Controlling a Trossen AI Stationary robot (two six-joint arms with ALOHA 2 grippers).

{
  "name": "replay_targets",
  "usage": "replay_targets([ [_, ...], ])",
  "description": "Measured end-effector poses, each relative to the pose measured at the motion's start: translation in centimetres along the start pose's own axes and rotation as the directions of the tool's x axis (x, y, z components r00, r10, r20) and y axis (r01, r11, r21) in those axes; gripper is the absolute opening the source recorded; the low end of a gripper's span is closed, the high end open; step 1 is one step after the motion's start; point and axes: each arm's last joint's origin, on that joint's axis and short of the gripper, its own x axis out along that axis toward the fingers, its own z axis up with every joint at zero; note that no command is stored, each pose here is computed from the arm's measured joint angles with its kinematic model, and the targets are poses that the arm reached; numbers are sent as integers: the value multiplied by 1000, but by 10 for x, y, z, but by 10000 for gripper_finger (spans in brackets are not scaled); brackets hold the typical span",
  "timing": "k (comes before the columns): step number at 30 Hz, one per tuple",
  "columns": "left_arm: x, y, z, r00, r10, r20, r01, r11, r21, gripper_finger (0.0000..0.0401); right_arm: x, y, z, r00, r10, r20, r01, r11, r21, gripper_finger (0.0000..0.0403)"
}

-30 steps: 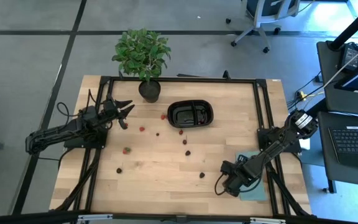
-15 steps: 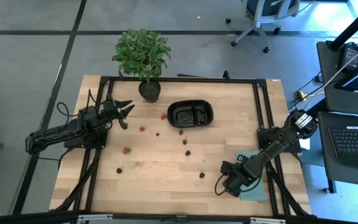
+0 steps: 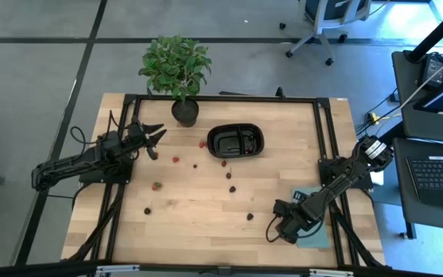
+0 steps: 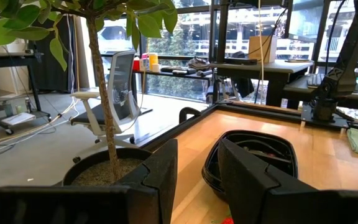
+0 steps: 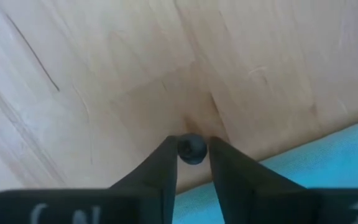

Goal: Pick and placing Produce into tupperware
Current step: Put the bottom blueberry into the black container

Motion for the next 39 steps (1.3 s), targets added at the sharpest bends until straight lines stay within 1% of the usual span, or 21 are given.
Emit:
replay_targets([
  [7, 0, 0, 0, 1000, 0, 0, 0, 1000, 0, 110, 0, -2, 4, 1000, 1, -6, 0, 1000, 18, 64],
  [10, 0, 0, 0, 1000, 0, 0, 0, 1000, 0, 110, 0, -3, 6, 1000, 1, -9, 0, 1000, 21, 59],
  [16, 0, 0, 0, 1000, 0, 0, 0, 1000, 0, 110, 0, -5, 10, 1000, 0, -15, 0, 1000, -13, 57],
  [20, 0, 0, 0, 1000, 0, 0, 0, 1000, 0, 110, -7, -7, 23, 1000, -31, 1, 31, 998, -61, 57],
  [22, 0, 0, 0, 1000, 0, 0, 0, 1000, 0, 110, -11, -9, 35, 996, -71, 59, 77, 991, -105, 56],
  [24, 0, 0, 0, 1000, 0, 1, 0, 1000, 0, 110, -19, -8, 49, 992, -63, 113, 80, 985, -152, 56],
  [26, 0, 0, 0, 1000, 0, 0, 0, 1000, 0, 110, -27, -11, 64, 989, -51, 140, 78, 977, -198, 56],
  [29, 0, 0, 0, 1000, 0, 1, 0, 1000, 0, 110, -36, -18, 88, 978, -55, 199, 108, 958, -266, 55],
  [33, 0, 0, 0, 1000, 0, 0, 0, 1000, 0, 110, -50, -34, 125, 950, -71, 304, 171, 933, -318, 55],
  [39, 0, 0, 0, 1000, 0, 1, 0, 1000, 0, 110, -66, -60, 177, 884, -6, 468, 198, 911, -361, 55],
])
